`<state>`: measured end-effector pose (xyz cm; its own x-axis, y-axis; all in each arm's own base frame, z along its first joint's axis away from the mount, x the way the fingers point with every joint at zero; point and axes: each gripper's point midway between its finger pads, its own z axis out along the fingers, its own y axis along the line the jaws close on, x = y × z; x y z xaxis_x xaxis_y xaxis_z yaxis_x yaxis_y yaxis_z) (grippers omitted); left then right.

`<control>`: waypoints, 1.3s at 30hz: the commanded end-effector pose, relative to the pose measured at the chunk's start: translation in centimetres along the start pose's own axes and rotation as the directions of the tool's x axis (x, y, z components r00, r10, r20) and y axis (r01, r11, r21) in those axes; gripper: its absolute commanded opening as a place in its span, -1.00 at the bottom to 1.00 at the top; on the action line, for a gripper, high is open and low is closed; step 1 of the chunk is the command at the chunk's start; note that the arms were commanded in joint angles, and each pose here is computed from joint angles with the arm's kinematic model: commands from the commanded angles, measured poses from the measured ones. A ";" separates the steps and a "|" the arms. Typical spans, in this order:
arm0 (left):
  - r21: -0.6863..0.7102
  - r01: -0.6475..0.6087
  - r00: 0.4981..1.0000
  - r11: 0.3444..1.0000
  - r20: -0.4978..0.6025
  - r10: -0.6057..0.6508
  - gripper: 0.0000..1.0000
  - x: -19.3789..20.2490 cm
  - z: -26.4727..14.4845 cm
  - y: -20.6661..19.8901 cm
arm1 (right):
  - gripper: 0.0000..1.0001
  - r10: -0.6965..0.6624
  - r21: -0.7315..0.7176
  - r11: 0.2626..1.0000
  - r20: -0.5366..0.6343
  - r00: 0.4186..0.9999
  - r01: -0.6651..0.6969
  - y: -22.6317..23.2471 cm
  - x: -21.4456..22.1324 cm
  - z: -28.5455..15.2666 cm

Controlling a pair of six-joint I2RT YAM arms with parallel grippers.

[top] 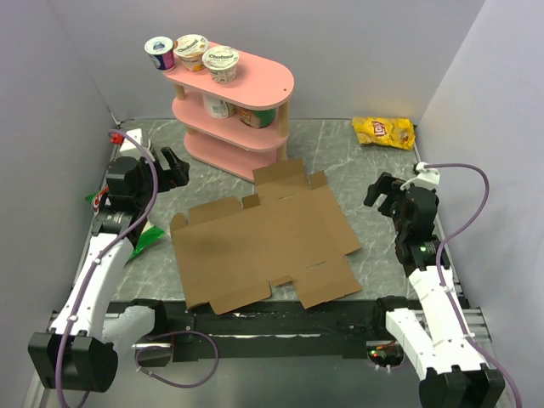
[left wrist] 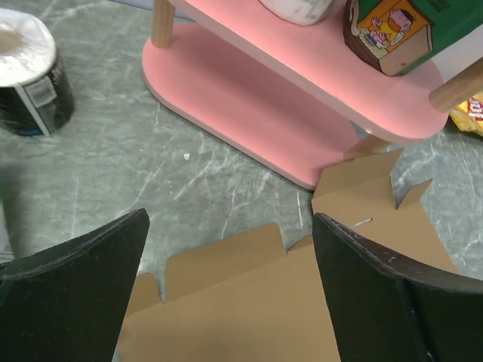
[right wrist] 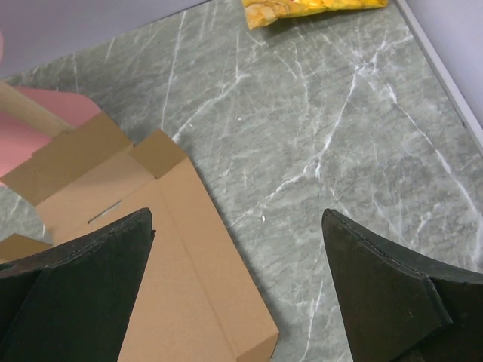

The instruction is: Fold the paper box

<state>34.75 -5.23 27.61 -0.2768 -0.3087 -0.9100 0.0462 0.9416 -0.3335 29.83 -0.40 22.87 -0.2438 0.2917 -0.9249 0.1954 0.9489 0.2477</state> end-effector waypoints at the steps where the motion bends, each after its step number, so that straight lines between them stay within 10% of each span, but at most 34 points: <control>1: 0.080 0.028 0.999 0.996 0.024 -0.030 0.92 -1.8 0.0 -2.1 | 0.99 -0.044 -0.065 0.997 0.009 0.999 0.045 1.4 -2.0 -0.4; 16: 0.162 -0.002 0.999 0.987 -0.051 0.011 0.92 0.1 0.4 -3.2 | 0.99 0.088 -0.084 0.989 -0.296 0.951 -0.117 3.2 3.0 -0.4; 28: 0.195 -0.016 0.992 0.981 -0.121 0.041 0.94 2.3 1.2 -4.6 | 0.99 0.420 0.312 0.908 -0.644 0.639 -0.281 0.4 13.9 -7.8; 39: 0.228 -0.032 0.988 0.973 -0.143 0.066 0.93 3.2 1.0 -5.9 | 0.80 0.619 0.442 0.785 -0.596 0.512 -0.434 0.8 19.3 -5.4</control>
<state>34.42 -11.17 24.44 -0.4451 -0.2404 -0.8626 0.2248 0.9024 -0.3675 18.57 5.92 7.52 -0.6494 0.7365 -0.1894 0.6327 0.6615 0.4027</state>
